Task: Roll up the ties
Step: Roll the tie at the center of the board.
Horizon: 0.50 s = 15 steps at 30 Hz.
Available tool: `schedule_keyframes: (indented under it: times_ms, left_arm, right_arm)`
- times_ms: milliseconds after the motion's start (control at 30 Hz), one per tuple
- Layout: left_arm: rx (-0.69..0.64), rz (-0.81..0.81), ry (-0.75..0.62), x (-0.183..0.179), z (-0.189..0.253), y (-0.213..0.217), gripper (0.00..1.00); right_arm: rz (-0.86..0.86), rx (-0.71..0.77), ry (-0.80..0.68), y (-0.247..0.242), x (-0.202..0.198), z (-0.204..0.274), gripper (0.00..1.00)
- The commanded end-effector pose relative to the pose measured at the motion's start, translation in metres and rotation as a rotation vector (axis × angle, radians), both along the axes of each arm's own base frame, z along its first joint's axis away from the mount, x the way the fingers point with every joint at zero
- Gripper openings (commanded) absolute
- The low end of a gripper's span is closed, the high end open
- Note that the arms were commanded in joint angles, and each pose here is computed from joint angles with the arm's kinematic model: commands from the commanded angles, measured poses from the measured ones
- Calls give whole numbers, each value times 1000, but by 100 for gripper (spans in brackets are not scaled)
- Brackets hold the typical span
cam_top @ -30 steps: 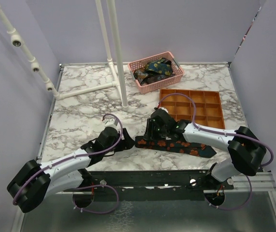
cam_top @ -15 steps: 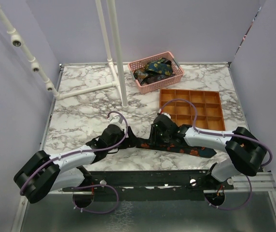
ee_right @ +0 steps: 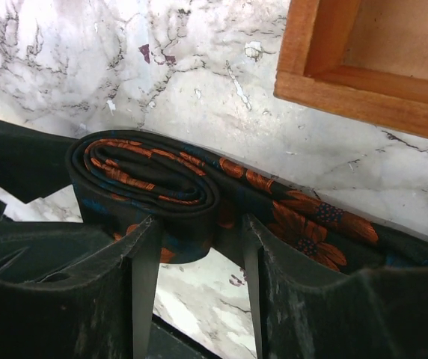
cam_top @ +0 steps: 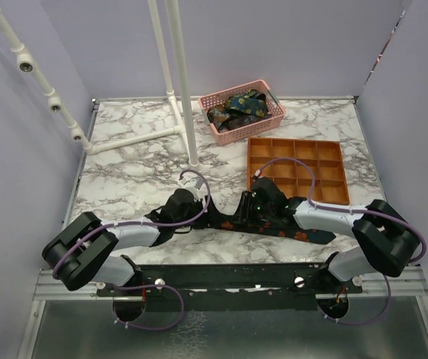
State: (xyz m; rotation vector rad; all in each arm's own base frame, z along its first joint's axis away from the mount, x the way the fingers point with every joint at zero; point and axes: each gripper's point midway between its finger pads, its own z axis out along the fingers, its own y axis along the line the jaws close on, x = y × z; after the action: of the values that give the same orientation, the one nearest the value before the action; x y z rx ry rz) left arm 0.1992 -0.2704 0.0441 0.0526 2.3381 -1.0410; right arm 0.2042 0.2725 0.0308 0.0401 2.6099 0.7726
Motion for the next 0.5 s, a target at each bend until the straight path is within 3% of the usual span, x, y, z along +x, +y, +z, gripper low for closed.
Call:
schedule_keyframes:
  times_ms: [0, 133, 367, 467]
  left_arm:
    - [-50, -72, -18, 4, 8, -18, 65]
    - [-56, -111, -3, 2, 4, -26, 53]
    - [-67, -142, 14, -2, 4, -29, 16]
    - [-12, -116, 16, -1, 4, -20, 0]
  right_arm:
    - [5, 29, 55, -6, -12, -9, 47]
    - [-2, 55, 66, -7, -14, -12, 47]
    - [-2, 76, 48, -7, -12, -3, 47]
    - [-25, 47, 21, -14, -7, 9, 51]
